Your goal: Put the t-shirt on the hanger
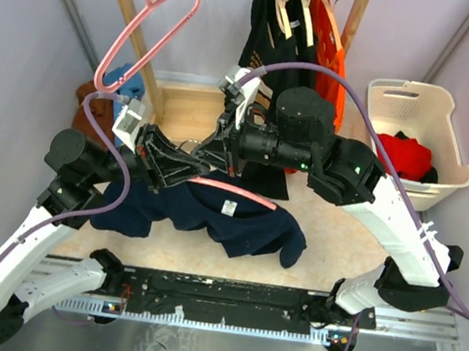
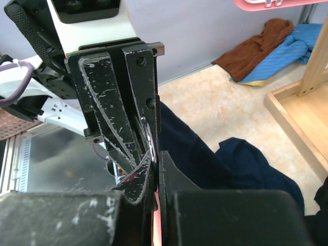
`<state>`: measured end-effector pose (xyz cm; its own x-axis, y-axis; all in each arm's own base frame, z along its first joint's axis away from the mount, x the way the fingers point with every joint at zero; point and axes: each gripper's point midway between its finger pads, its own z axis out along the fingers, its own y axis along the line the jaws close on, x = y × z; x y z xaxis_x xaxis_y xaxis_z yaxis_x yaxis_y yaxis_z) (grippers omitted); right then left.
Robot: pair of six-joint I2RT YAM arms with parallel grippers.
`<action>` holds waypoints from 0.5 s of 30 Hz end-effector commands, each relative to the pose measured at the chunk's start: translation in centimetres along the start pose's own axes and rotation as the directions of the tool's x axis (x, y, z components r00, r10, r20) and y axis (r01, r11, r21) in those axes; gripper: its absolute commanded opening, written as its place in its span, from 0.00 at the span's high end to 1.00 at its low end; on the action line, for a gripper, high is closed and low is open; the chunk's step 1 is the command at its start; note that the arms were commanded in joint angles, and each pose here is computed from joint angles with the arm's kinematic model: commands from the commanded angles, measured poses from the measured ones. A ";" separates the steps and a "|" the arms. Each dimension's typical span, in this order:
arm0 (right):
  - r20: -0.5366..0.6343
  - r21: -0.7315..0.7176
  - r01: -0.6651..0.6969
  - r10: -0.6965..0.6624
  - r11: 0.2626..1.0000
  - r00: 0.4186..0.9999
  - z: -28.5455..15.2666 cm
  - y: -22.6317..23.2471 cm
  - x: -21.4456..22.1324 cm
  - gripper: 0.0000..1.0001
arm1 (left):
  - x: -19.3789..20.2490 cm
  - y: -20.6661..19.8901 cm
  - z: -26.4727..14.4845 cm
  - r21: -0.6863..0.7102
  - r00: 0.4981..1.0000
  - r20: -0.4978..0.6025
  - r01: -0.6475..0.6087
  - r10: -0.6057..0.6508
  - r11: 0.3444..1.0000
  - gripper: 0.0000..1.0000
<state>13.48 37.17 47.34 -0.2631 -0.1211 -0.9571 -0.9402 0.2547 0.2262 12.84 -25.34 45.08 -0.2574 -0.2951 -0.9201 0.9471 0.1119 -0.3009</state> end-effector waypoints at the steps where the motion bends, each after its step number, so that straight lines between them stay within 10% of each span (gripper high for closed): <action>1: 0.092 0.019 0.024 -0.026 1.000 0.995 -1.8 0.4 -2.3 1.00 | -2.1 -0.4 0.2 0.001 0.995 0.069 -0.066 0.066 0.998 0.84; 7: 0.109 0.150 0.025 -0.042 0.988 0.993 -3.9 -1.4 -3.0 1.00 | -3.9 2.3 -0.2 -0.194 0.989 0.073 -0.110 0.126 0.975 0.56; 15: 0.151 0.224 0.030 -0.065 0.974 0.986 -7.3 -1.8 -4.3 1.00 | -6.2 4.5 -2.6 -0.415 0.969 0.067 -0.189 0.237 0.890 0.49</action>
<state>15.75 33.56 46.69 -0.2558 -0.1321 -0.9577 -0.8762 0.4502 0.1719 17.10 -23.03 47.84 -0.1092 -0.3363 -0.9354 0.8808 0.4035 -0.2479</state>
